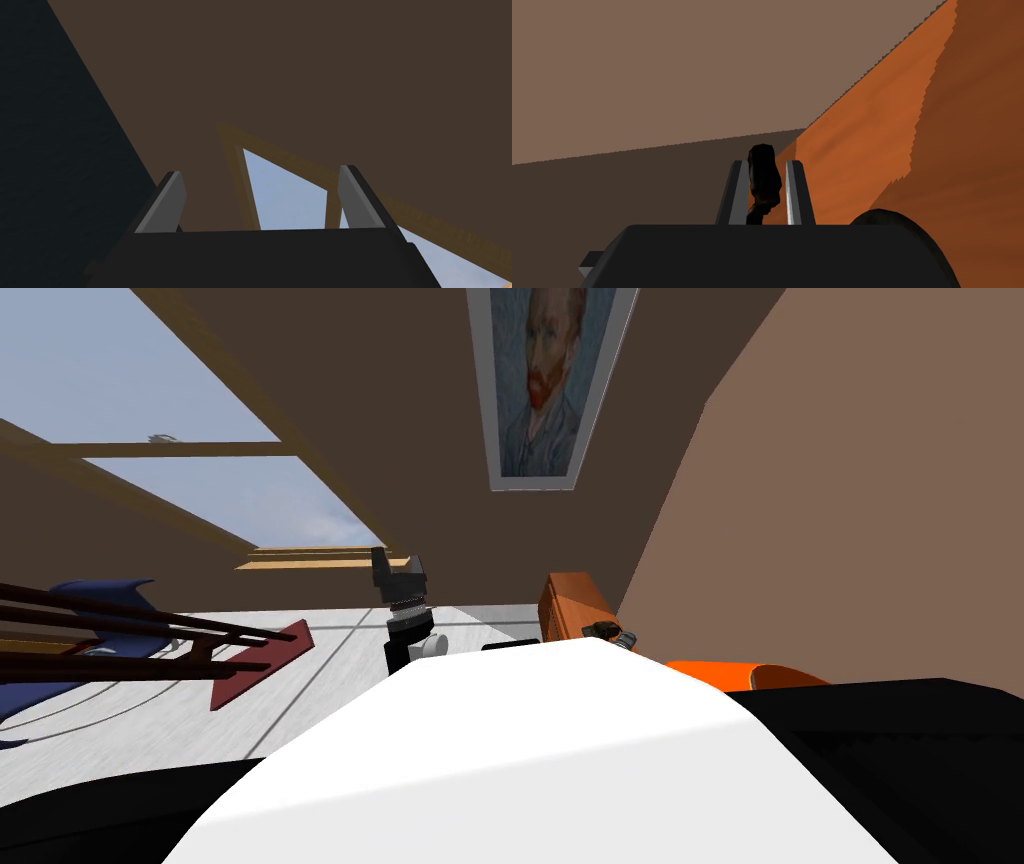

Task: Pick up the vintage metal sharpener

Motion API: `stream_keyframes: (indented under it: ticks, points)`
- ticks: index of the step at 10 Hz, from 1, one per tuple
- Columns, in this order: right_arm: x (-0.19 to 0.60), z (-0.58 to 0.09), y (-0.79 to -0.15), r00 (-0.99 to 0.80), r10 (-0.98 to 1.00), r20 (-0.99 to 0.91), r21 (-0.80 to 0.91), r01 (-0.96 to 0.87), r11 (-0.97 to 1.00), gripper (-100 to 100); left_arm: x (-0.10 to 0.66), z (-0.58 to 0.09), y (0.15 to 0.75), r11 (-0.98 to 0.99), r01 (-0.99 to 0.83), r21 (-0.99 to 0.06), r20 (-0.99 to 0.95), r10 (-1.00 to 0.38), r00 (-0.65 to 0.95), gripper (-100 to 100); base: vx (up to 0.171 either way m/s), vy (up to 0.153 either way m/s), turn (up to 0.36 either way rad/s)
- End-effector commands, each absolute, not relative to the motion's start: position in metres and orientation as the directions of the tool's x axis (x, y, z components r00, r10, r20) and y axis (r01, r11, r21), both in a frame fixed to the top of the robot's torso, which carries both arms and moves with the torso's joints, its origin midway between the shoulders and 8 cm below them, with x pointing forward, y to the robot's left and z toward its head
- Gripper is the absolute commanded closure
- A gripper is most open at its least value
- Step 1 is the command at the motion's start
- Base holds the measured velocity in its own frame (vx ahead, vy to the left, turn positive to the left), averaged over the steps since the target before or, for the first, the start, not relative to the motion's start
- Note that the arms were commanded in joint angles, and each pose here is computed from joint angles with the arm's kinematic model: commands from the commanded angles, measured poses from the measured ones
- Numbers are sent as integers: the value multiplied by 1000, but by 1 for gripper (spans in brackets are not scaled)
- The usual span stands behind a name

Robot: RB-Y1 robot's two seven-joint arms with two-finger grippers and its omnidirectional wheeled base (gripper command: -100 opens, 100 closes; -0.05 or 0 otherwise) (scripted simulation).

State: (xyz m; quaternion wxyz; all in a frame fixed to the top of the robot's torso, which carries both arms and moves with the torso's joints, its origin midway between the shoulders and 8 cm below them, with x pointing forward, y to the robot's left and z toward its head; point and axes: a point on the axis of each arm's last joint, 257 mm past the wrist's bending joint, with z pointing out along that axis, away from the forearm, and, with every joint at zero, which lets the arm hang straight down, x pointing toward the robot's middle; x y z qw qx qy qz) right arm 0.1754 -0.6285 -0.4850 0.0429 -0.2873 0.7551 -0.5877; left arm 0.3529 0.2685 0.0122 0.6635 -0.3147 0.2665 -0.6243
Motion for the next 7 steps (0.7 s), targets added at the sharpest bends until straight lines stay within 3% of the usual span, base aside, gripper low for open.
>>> stream_keyframes:
  ticks: [1,3,4,5,7]
  points:
    - [175,-485,-628,-831,-484,273,-912,-383,144,100,353,12,268,22,661,-750,39,-996,78,0,0,0,0]
    - [176,-485,-629,-831,-485,273,-913,-383,143,100,353,12,268,23,661,-750,39,-996,78,0,0,0,0]
    - [176,-485,-628,-831,-485,273,-912,-383,143,0,353,12,268,23,661,-750,39,-996,78,0,0,0,0]
    - [179,-485,-628,-827,-494,270,-914,-382,140,100,353,12,268,23,661,-750,39,-996,78,0,43,8,-202]
    - [197,-485,-623,-795,-546,266,-915,-387,117,100,353,12,269,23,660,-751,39,-996,79,0,96,34,-400]
